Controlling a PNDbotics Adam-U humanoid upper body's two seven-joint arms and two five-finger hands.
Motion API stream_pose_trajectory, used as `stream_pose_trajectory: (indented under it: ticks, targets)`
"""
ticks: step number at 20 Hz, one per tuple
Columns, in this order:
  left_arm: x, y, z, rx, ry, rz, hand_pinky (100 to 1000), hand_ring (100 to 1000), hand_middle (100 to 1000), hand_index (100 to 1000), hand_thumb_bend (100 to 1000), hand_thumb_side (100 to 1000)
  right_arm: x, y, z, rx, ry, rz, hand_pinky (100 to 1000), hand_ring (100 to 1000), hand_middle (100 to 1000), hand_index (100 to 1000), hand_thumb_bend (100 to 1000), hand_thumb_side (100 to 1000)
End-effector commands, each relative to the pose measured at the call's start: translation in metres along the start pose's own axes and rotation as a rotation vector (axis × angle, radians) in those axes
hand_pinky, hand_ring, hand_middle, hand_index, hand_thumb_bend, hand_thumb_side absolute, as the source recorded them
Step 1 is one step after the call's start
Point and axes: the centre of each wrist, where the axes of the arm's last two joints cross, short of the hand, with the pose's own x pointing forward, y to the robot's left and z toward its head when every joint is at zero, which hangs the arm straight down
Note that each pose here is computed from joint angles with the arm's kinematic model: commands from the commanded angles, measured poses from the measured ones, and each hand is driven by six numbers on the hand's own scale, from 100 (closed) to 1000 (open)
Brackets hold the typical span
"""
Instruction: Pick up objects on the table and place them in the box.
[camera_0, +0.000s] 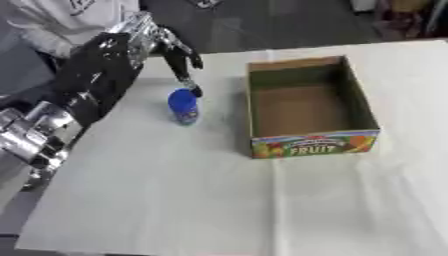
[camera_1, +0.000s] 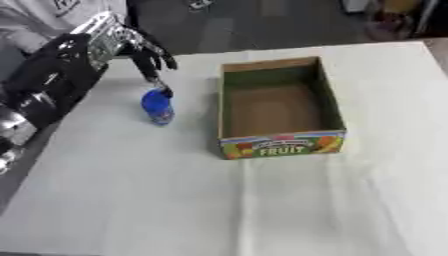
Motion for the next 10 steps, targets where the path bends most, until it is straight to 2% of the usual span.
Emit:
stream_pose_trajectory:
  ticks: [1,6,7,10]
  targets:
    - [-0.0063,0.0049,0.0064,0.004,0.022,-0.018,940,938,1000,1000,634,459,0.0038,-0.0004,-0.0067,0.008,-0.025,-0.004,473,510,569,600,100,804]
    - [-0.009,-0.0011,0.0013,-0.031,0.043,-0.056,971,956,1000,1000,633,448,0.0037,-0.0005,-0.0062,0.013,-0.022,-0.004,475,511,571,601,100,804]
    - [-0.0091,-0.0019,0.0006,-0.035,0.045,-0.063,999,973,1000,1000,636,445,0.0037,-0.0005,-0.0061,0.015,-0.022,-0.004,475,511,572,601,100,805]
    - [-0.0086,-0.0037,-0.0012,-0.045,0.044,-0.086,1000,996,1000,1000,645,448,0.0037,-0.0006,-0.0058,0.017,-0.021,-0.005,476,511,572,601,100,805]
